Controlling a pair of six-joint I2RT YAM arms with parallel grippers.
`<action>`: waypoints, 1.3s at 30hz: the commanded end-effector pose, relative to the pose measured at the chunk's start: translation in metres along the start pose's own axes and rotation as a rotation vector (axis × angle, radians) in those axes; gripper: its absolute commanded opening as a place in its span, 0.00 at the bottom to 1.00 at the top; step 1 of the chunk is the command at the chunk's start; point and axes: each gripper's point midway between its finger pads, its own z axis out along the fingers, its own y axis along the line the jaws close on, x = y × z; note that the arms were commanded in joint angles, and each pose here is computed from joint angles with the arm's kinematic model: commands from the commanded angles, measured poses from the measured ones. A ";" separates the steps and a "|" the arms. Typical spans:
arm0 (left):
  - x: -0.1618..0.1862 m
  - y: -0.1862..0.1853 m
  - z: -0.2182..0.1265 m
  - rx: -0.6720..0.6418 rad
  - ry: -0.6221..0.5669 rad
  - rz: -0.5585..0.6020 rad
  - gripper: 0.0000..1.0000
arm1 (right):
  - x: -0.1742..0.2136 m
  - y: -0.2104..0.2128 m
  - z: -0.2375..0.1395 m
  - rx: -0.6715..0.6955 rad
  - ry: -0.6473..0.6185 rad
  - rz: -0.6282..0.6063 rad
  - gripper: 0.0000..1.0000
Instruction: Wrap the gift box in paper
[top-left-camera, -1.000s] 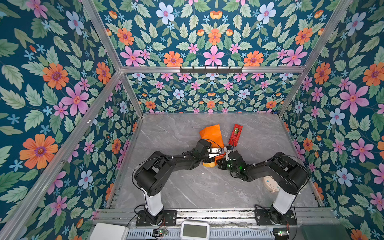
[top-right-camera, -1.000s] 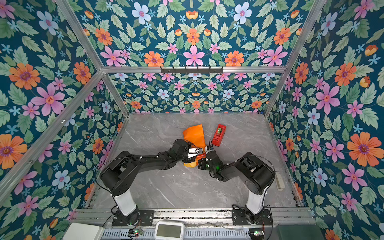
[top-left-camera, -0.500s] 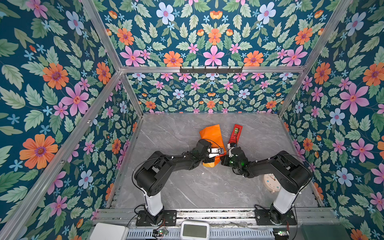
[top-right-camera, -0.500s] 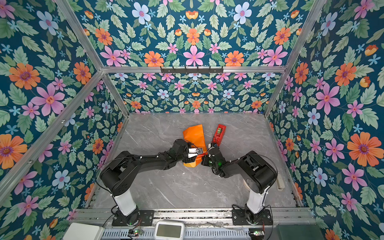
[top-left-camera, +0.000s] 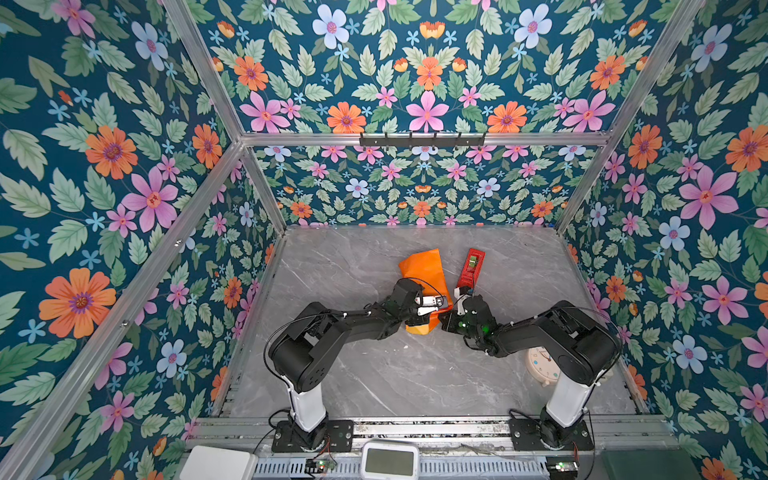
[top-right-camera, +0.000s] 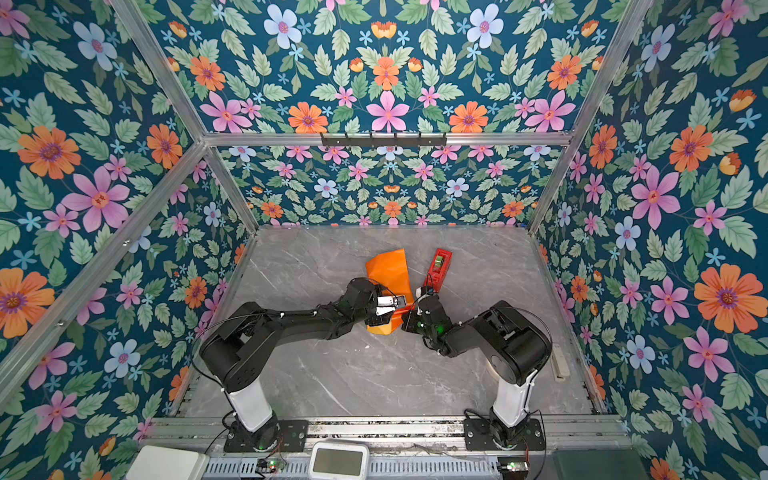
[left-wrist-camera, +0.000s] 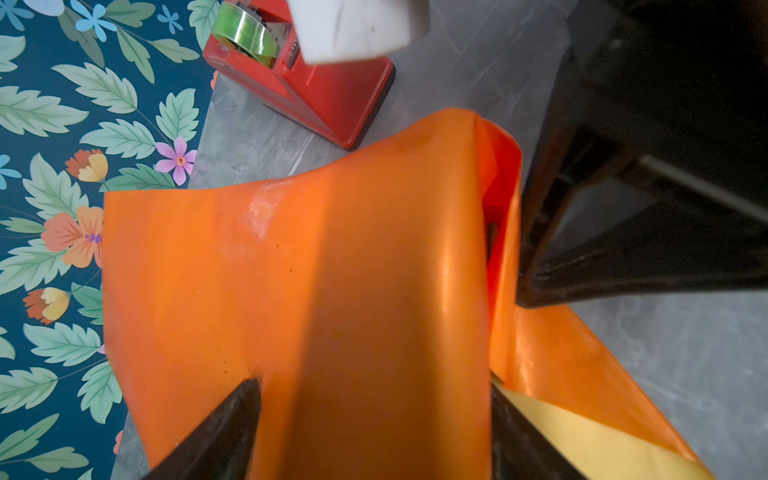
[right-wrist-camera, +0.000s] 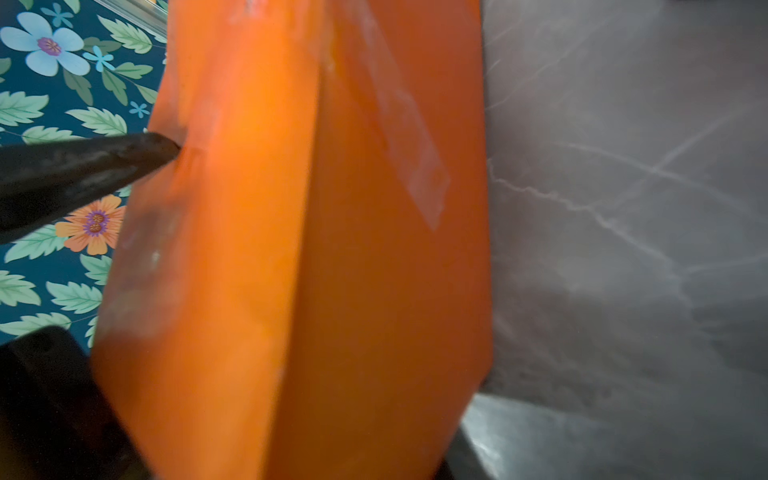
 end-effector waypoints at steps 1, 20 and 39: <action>0.034 -0.037 -0.002 0.140 0.130 -0.032 0.81 | -0.009 0.014 -0.001 -0.050 -0.022 0.012 0.00; 0.033 -0.038 -0.001 0.149 0.127 -0.034 0.81 | -0.003 0.033 0.003 -0.103 0.000 -0.001 0.00; 0.006 -0.019 -0.009 0.119 0.046 -0.125 0.83 | 0.014 -0.005 -0.059 0.006 0.050 -0.041 0.01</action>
